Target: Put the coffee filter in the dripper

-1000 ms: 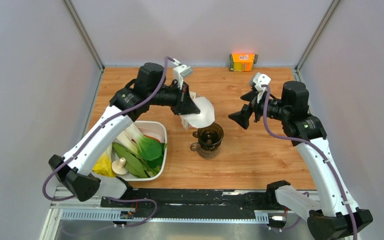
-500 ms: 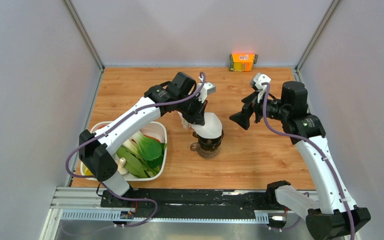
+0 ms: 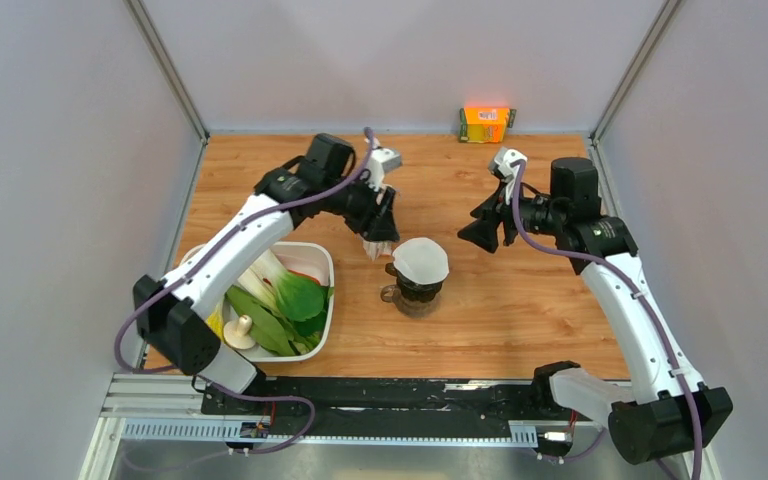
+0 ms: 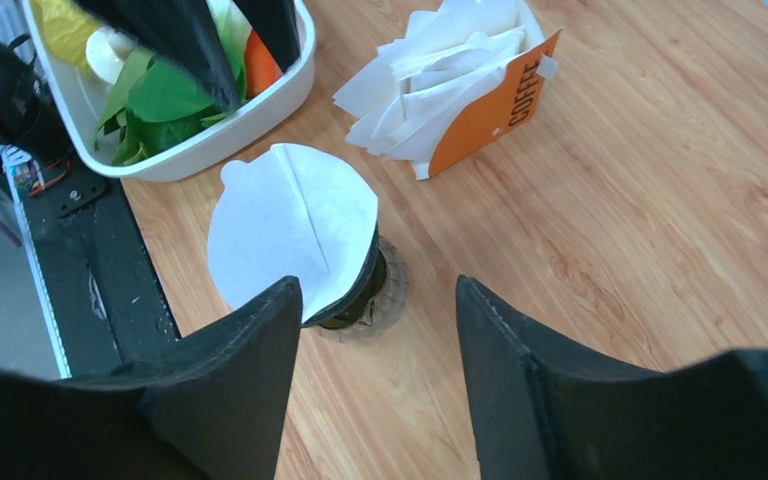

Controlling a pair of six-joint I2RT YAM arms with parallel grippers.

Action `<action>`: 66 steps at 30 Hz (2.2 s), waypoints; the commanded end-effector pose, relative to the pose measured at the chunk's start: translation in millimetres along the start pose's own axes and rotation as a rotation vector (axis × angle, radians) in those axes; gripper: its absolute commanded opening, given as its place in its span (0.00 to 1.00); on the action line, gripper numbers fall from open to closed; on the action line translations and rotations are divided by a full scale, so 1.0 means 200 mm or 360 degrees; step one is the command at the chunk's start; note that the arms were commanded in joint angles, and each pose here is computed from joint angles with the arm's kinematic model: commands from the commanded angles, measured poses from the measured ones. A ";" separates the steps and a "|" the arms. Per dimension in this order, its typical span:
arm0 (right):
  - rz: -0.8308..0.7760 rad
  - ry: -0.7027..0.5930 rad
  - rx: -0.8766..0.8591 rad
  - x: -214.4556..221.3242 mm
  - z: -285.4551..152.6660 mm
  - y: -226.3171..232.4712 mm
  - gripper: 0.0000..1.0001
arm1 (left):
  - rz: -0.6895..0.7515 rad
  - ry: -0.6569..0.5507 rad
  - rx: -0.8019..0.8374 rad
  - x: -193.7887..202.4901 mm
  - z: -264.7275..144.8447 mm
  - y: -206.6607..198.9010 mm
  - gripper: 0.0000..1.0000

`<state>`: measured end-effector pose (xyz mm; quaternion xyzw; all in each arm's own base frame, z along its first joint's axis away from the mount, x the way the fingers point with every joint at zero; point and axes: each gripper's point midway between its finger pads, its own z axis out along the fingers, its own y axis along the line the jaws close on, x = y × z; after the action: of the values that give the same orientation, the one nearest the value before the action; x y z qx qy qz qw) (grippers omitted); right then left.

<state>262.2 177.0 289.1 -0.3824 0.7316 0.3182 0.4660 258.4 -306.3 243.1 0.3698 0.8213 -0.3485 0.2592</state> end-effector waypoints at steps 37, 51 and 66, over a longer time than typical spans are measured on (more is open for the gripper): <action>0.0216 0.0165 -0.0563 0.34 0.31 0.26 0.39 | -0.0307 -0.0164 0.0513 0.28 0.14 -0.13 0.19; 0.0188 0.0148 -0.0589 0.33 0.30 0.28 0.36 | -0.0211 -0.0168 0.0495 0.25 0.12 -0.15 0.23; -0.0037 -0.0073 -0.0673 0.02 0.18 0.40 0.69 | 0.0077 -0.0346 0.0502 0.08 -0.06 -0.26 0.65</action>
<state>209.6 239.9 239.5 -0.4453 0.6824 0.4622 0.3499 204.6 -314.9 217.4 0.3454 0.7537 -0.5082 0.2331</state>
